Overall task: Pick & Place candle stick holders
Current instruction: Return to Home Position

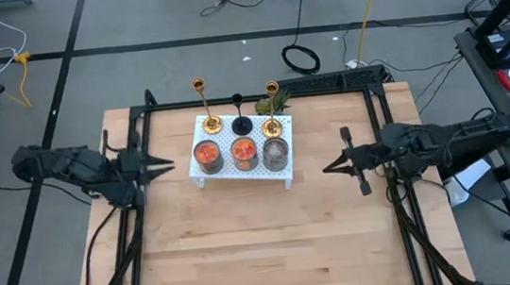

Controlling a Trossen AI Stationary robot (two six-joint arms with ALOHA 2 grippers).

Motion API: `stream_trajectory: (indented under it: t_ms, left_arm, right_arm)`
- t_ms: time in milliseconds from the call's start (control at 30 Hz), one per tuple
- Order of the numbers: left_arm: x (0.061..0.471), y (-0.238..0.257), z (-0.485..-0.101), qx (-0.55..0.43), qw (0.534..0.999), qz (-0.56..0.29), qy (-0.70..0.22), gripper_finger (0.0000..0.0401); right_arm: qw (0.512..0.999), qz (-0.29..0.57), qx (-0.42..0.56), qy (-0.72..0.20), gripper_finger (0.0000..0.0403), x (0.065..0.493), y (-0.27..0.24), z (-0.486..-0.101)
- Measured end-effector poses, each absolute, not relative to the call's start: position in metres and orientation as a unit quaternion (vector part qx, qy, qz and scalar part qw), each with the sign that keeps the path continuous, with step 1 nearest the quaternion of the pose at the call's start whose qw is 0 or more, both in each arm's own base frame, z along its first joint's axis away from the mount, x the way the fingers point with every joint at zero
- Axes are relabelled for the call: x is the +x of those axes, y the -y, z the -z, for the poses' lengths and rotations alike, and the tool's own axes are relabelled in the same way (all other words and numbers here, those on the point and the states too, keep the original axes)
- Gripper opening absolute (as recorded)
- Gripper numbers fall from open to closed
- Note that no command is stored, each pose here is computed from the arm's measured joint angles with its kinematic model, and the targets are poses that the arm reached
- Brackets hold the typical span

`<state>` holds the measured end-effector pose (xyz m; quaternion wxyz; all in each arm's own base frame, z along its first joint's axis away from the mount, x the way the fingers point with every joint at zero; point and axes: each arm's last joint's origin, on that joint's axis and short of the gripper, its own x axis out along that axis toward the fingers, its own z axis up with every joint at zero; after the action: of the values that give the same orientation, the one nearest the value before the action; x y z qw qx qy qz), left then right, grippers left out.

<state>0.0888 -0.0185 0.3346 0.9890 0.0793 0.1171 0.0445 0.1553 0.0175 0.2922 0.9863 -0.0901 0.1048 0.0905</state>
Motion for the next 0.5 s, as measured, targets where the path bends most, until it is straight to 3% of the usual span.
stream_trajectory:
  t_ms: [500]
  left_arm:
    - [0.122,0.029,-0.238,0.113,0.992,-0.029,-0.053,0.0063]
  right_arm:
    - [0.993,-0.076,-0.066,-0.06,0.0001,0.13,-0.005,-0.263]
